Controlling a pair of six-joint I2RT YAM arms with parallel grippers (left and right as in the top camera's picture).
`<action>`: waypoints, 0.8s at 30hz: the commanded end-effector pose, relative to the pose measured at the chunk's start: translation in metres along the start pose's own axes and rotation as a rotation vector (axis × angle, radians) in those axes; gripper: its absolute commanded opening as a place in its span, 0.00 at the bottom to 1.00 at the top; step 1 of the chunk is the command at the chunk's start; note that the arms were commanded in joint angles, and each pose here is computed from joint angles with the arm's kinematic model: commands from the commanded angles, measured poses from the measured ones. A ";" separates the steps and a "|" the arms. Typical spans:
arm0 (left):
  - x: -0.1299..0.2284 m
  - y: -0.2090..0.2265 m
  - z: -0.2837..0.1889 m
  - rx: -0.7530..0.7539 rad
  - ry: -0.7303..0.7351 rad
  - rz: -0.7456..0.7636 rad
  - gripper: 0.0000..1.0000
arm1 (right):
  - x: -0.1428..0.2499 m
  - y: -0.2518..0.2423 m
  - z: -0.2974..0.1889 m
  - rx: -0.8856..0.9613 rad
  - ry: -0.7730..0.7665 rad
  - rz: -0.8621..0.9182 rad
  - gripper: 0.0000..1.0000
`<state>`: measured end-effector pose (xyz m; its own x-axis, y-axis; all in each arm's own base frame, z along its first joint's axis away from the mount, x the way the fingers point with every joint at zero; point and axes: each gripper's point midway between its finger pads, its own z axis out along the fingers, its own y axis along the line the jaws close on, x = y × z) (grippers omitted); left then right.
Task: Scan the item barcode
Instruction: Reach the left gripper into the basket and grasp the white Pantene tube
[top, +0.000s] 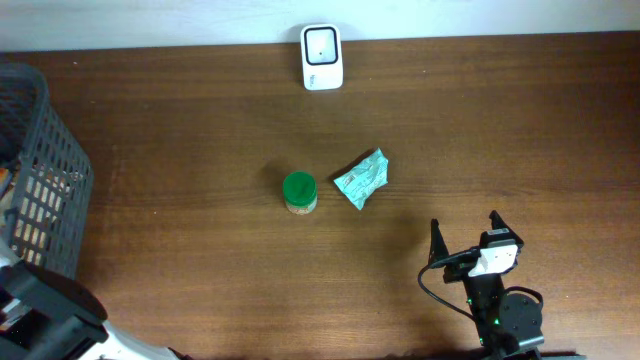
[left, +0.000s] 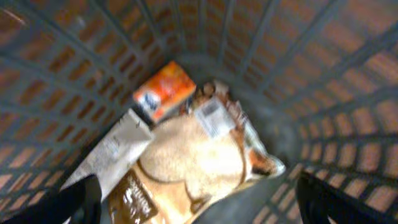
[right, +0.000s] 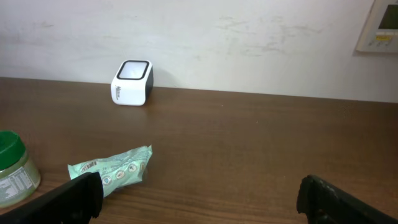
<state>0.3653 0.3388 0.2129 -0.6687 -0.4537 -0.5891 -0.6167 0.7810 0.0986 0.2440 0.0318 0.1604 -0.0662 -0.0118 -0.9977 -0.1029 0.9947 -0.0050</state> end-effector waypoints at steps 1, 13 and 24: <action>0.028 0.033 0.029 -0.089 0.060 0.120 0.91 | 0.003 0.001 0.000 -0.003 0.006 0.006 0.98; 0.125 0.115 0.103 -0.183 0.335 0.150 0.79 | 0.003 0.001 0.000 -0.003 0.006 0.006 0.98; 0.154 0.131 0.133 -0.263 0.436 0.196 0.71 | 0.003 0.001 0.000 -0.003 0.006 0.006 0.98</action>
<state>0.2438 0.4301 0.0531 -0.8463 -0.4867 -0.2167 -0.5317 0.7462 0.4005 0.2440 0.0318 0.1604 -0.0662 -0.0115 -0.9977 -0.1029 0.9947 -0.0046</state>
